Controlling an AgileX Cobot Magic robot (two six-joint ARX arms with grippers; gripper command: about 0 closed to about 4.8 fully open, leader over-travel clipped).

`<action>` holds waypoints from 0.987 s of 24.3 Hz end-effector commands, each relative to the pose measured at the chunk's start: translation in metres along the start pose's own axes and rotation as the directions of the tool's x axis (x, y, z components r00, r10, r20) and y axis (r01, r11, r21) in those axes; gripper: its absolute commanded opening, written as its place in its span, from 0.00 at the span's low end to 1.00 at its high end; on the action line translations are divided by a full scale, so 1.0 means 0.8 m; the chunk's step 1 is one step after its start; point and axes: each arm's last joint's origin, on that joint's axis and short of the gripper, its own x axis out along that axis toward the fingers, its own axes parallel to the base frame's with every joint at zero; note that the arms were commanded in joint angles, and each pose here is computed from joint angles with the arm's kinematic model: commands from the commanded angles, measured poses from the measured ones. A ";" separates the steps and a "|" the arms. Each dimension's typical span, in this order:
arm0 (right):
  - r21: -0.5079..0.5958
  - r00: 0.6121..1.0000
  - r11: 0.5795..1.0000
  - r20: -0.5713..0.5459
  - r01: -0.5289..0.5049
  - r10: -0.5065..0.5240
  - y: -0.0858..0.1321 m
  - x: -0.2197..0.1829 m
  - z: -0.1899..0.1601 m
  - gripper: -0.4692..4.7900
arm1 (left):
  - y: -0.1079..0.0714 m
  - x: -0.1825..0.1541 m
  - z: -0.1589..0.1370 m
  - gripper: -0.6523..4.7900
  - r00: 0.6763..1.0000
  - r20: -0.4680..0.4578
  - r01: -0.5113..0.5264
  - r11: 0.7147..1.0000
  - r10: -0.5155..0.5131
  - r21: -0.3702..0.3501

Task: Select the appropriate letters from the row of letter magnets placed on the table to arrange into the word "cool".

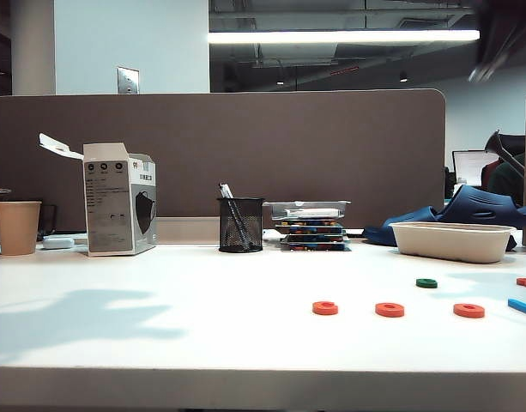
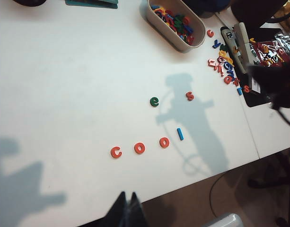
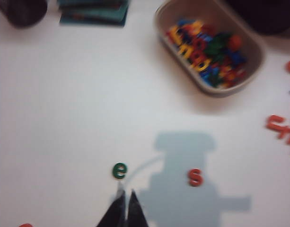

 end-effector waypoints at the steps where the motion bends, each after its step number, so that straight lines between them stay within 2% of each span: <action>1: 0.008 0.997 0.998 0.049 0.064 -0.064 -0.029 -0.047 -0.009 0.08 | -0.001 -0.002 0.002 0.11 1.000 0.019 0.009 1.000 -0.009 0.001; 5: 0.112 0.974 0.978 0.120 0.177 -0.190 -0.074 -0.091 -0.041 0.08 | -0.001 -0.001 0.002 0.11 1.000 0.017 0.007 1.000 -0.007 0.001; 6: 0.134 0.975 0.976 0.121 0.171 -0.187 -0.080 -0.095 -0.050 0.08 | -0.001 -0.001 0.002 0.11 1.000 0.019 0.008 1.000 -0.008 0.001; 7: 0.165 0.977 0.976 0.136 0.140 -0.163 -0.088 -0.097 -0.066 0.08 | -0.003 0.000 0.006 0.11 0.999 0.046 0.011 1.000 -0.011 0.005; 9: 0.192 0.978 0.976 0.161 0.101 -0.133 -0.093 -0.097 -0.083 0.08 | -0.005 0.002 0.011 0.11 0.995 0.099 -0.005 0.998 -0.001 0.064; 11: 0.225 0.976 0.970 0.173 0.092 -0.132 -0.094 -0.094 -0.099 0.08 | -0.006 0.004 0.019 0.11 0.980 0.193 -0.073 0.990 0.048 0.123; 12: 0.224 0.975 0.970 0.177 0.092 -0.133 -0.093 -0.091 -0.113 0.08 | -0.002 0.003 0.029 0.11 0.952 0.286 -0.161 0.974 0.111 0.160; 14: 0.221 0.975 0.971 0.182 0.086 -0.128 -0.090 -0.087 -0.133 0.08 | 0.019 -0.002 0.051 0.11 0.914 0.378 -0.221 0.962 0.146 0.163; 17: 0.215 0.977 0.975 0.189 0.059 -0.101 -0.086 -0.087 -0.152 0.08 | 0.058 -0.011 0.076 0.11 0.870 0.443 -0.290 0.951 0.215 0.108; 18: 0.213 0.975 0.975 0.195 0.060 -0.102 -0.084 -0.088 -0.159 0.08 | 0.080 -0.018 0.085 0.11 0.849 0.462 -0.331 0.939 0.256 0.089; 20: 0.208 0.972 0.976 0.212 0.060 -0.105 -0.082 -0.091 -0.165 0.08 | 0.107 -0.032 0.093 0.11 0.813 0.483 -0.402 0.914 0.325 0.062; 23: 0.194 0.961 0.980 0.258 0.048 -0.099 -0.079 -0.091 -0.173 0.08 | 0.134 -0.058 0.095 0.11 0.754 0.513 -0.489 0.872 0.410 0.022; 24: 0.189 0.958 0.982 0.279 0.016 -0.069 -0.077 -0.089 -0.178 0.08 | 0.144 -0.072 0.094 0.11 0.722 0.529 -0.523 0.852 0.447 -0.006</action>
